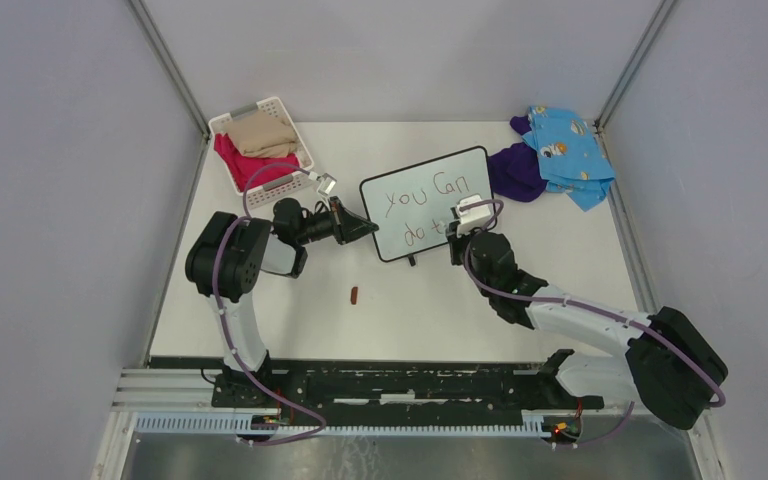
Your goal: Write a sentence on the whiteboard
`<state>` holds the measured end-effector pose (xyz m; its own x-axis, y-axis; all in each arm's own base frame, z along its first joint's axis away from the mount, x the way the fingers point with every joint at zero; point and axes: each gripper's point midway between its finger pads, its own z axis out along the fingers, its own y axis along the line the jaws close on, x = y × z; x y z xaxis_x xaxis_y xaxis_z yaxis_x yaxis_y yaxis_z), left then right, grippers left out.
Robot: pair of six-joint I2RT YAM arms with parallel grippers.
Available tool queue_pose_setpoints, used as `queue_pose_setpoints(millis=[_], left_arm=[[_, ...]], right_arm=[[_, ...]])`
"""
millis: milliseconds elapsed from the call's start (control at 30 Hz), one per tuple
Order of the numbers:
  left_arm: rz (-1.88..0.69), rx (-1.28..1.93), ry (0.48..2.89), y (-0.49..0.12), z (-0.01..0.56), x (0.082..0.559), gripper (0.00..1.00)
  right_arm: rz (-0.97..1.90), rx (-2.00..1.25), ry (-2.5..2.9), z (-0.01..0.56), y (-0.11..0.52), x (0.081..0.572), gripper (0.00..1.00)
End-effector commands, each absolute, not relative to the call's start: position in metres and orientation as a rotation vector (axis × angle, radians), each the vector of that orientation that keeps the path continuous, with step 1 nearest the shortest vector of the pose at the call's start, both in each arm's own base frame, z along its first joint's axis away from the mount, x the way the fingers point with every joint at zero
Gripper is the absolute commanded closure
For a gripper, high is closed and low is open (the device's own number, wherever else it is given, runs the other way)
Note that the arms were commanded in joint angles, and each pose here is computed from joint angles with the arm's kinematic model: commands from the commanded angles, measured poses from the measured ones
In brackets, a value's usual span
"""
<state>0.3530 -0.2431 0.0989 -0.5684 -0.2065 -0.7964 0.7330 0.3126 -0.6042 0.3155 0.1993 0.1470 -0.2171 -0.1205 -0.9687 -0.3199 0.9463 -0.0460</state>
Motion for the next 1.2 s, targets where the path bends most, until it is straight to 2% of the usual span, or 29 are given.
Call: queue_pose_setpoints(millis=[0, 567, 1167], left_arm=[[-1.387, 0.458, 1.825, -0.245, 0.077, 0.346, 0.88], [-1.388, 0.456, 1.827, -0.245, 0.077, 0.346, 0.88], [-1.390, 0.455, 1.830, -0.245, 0.077, 0.346, 0.88]], right_arm=[[0.244, -0.283, 1.679, 0.188, 0.209, 0.328, 1.00], [0.208, -0.268, 1.720, 0.175, 0.205, 0.341, 1.00], [0.186, -0.264, 1.801, 0.136, 0.189, 0.324, 1.00]])
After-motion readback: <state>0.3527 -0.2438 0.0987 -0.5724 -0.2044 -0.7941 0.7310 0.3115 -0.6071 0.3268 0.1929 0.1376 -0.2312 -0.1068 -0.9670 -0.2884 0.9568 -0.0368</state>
